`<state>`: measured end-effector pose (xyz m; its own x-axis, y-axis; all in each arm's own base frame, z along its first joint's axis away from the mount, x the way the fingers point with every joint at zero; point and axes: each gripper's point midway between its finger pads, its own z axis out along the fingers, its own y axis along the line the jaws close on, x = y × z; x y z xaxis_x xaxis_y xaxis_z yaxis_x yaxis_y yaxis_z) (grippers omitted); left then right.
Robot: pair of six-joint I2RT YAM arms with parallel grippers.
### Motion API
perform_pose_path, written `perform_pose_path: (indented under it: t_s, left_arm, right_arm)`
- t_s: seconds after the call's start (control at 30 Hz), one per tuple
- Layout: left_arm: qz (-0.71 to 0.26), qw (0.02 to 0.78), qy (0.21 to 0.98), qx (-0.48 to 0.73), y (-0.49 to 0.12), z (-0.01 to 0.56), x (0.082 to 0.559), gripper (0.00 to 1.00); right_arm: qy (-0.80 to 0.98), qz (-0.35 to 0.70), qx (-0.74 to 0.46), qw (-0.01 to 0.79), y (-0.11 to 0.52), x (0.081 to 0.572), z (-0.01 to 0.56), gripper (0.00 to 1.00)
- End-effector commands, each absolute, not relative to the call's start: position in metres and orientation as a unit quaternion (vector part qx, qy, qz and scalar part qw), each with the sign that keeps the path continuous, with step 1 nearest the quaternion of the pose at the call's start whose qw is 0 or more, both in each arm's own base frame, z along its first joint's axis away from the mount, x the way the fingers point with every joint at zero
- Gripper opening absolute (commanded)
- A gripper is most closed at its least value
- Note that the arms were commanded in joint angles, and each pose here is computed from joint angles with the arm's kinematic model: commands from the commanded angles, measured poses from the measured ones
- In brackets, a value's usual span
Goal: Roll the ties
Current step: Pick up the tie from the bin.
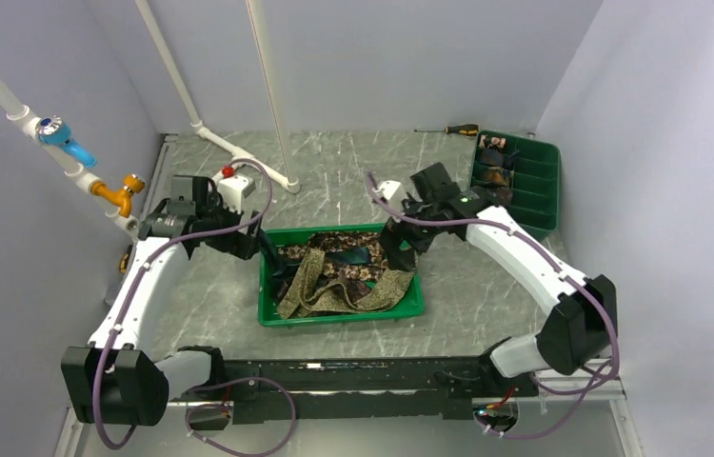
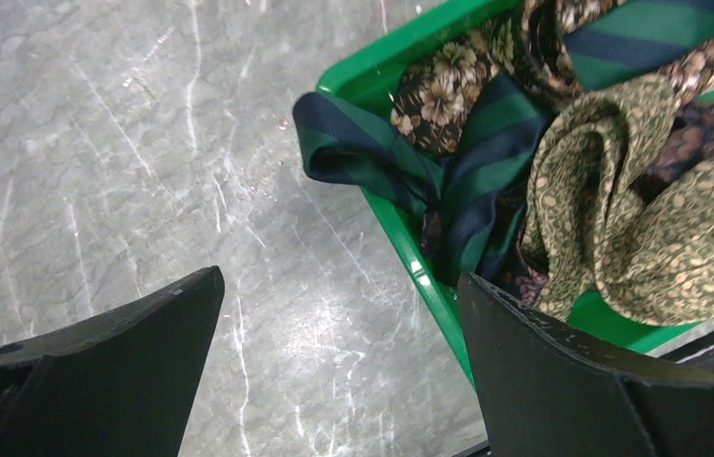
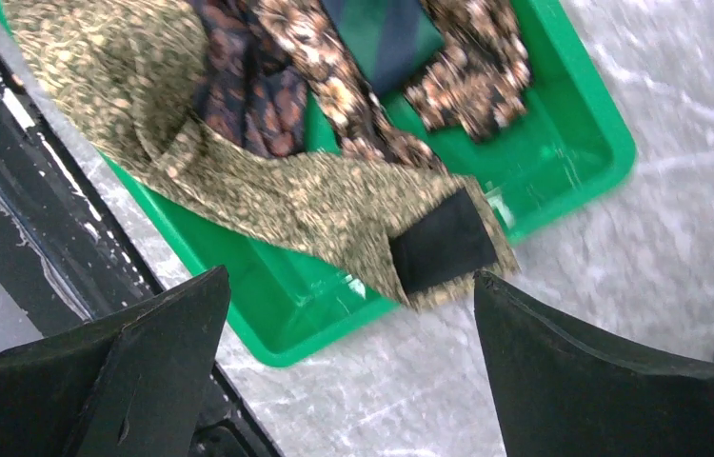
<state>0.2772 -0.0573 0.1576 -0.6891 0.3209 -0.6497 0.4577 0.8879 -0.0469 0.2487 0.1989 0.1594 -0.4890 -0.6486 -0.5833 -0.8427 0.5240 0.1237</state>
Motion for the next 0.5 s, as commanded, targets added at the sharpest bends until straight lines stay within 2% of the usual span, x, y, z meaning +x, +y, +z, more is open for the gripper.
perform_pose_path:
  t_s: [0.0, 0.1, 0.23, 0.47]
  left_arm:
    - [-0.131, 0.391, 0.900, 0.141, -0.056, 0.208, 0.300, 0.99]
    - [-0.180, 0.395, 0.895, 0.105, -0.053, 0.225, 0.299, 0.99]
    - [-0.174, 0.418, 0.889, 0.071, -0.034, 0.231, 0.294, 0.99]
    - [-0.163, 0.435, 0.884, 0.055, -0.024, 0.234, 0.286, 0.99]
  right_arm:
    - [0.780, 0.210, -0.526, 0.268, 0.260, 0.251, 0.170, 1.00]
    - [0.753, 0.221, -0.560, 0.265, 0.300, 0.240, 0.172, 1.00]
    - [0.729, 0.238, -0.591, 0.249, 0.338, 0.223, 0.162, 0.99]
    - [0.715, 0.240, -0.632, 0.182, 0.349, 0.183, 0.112, 0.93]
